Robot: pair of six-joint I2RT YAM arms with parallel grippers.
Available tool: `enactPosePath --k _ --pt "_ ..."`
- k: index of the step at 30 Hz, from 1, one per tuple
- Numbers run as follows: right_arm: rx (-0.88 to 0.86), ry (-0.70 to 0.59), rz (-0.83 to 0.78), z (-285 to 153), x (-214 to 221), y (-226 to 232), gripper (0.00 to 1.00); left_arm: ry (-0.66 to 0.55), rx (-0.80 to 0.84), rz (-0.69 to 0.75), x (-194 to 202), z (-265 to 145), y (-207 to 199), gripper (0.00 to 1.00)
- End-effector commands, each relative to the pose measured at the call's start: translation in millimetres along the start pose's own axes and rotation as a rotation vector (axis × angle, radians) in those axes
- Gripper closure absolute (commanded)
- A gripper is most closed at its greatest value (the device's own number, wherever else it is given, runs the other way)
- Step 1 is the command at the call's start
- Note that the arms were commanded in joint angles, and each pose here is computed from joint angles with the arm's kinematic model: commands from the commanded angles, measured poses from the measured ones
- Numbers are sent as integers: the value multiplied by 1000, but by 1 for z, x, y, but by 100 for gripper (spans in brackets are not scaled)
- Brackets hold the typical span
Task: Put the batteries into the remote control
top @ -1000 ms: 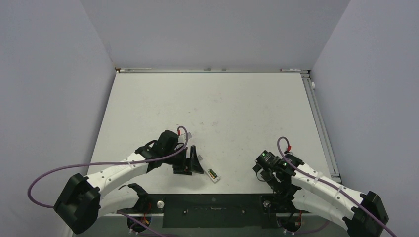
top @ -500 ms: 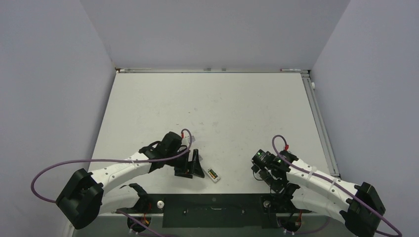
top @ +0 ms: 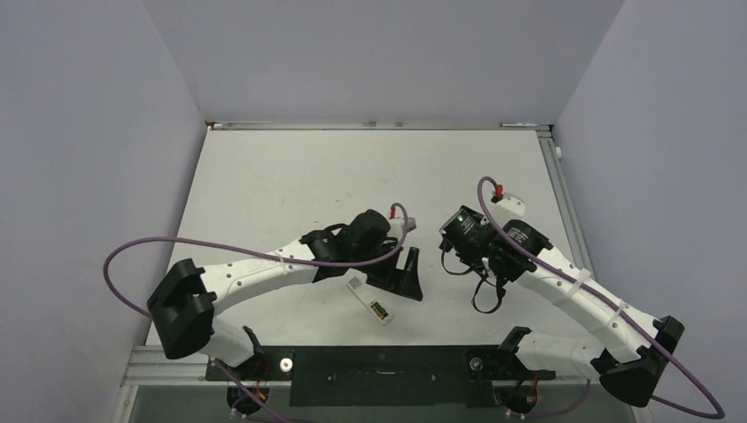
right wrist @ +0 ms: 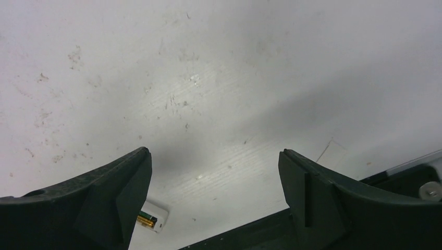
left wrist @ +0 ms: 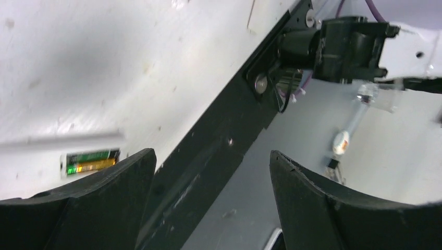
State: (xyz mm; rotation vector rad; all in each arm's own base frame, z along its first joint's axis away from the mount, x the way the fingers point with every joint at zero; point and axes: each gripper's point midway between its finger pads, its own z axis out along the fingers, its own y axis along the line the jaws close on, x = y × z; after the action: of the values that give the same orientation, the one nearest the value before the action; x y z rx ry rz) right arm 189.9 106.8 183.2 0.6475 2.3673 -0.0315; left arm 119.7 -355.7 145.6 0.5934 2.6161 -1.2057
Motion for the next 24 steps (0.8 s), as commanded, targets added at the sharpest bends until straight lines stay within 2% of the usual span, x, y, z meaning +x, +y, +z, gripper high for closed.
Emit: enactPosePath --k 1,4,10,15,19,24 --pt "56 -178 -154 -18 -62 -16 8 -54 -113 133 -19 38 -19 23" --pt "86 -218 -146 -17 -94 -24 4 -81 -195 200 -21 68 -29 23" --pt "142 -207 -87 17 -152 -66 4 -148 -250 199 -18 115 -42 23" --pt "122 -165 -23 40 -150 -74 4 -211 -307 295 -18 150 -65 22" --pt "102 -161 -8 42 -149 -71 3 -232 -328 371 -17 169 -78 19" --pt "93 -167 7 34 -154 -70 3 -231 -301 396 -10 192 -83 16"
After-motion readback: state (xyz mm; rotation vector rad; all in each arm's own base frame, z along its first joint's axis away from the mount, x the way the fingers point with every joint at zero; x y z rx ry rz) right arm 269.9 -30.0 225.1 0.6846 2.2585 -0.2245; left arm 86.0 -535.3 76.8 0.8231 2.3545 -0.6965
